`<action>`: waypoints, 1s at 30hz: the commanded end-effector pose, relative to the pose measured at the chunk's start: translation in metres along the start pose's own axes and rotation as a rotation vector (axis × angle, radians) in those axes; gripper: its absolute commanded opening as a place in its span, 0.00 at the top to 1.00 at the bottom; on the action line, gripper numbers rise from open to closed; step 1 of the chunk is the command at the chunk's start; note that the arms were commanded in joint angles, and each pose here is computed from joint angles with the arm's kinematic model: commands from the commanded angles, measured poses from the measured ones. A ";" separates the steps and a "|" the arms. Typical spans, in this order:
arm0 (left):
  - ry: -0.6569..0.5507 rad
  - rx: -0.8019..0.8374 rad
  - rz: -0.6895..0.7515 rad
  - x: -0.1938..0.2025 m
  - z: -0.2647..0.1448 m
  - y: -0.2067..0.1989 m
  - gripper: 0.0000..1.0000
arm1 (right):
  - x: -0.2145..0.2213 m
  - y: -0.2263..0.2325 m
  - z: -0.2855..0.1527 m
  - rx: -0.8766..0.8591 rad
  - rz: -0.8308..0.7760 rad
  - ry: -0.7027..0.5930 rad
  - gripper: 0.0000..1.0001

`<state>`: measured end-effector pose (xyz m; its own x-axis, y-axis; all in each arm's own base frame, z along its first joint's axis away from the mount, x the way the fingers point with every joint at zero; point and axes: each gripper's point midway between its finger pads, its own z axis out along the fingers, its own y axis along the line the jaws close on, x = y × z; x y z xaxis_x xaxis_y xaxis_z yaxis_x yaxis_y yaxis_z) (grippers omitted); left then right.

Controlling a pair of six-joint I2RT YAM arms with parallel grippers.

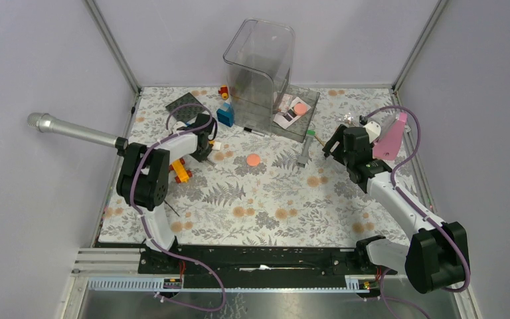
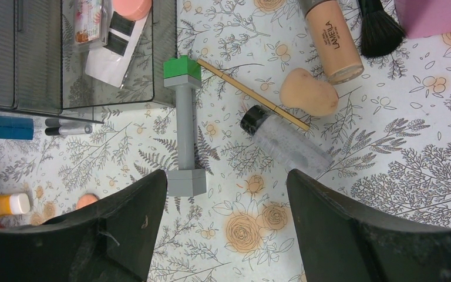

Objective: Organize the makeup
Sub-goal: Pick up the lipstick at the center of the board.

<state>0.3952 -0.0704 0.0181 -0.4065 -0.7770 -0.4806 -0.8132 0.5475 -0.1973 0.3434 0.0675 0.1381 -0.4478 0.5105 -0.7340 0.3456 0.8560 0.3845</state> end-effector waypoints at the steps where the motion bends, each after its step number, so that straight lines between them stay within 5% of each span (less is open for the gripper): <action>1: 0.054 0.044 0.054 0.014 -0.007 0.014 1.00 | -0.013 0.000 -0.005 -0.005 0.014 -0.053 0.18; 5: 0.043 0.167 0.114 0.022 -0.035 0.004 1.00 | -0.011 0.009 -0.008 -0.060 0.011 -0.040 0.16; 10: 0.078 0.346 0.188 0.055 -0.086 -0.020 1.00 | 0.006 0.070 -0.019 -0.432 0.004 0.022 0.20; 21: 0.248 0.603 0.245 0.131 -0.177 -0.062 1.00 | 0.089 0.169 -0.064 -0.883 -0.091 0.177 0.18; 30: 0.299 0.698 0.279 0.155 -0.215 -0.079 1.00 | 0.132 0.179 -0.059 -0.936 -0.119 0.297 0.22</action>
<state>0.2965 -0.2799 0.1108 -0.7466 -0.5523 -0.3709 -0.3000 0.7771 -0.5533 0.2991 0.2772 0.1268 -0.6921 0.3015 -0.6558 -0.3745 0.6268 0.6833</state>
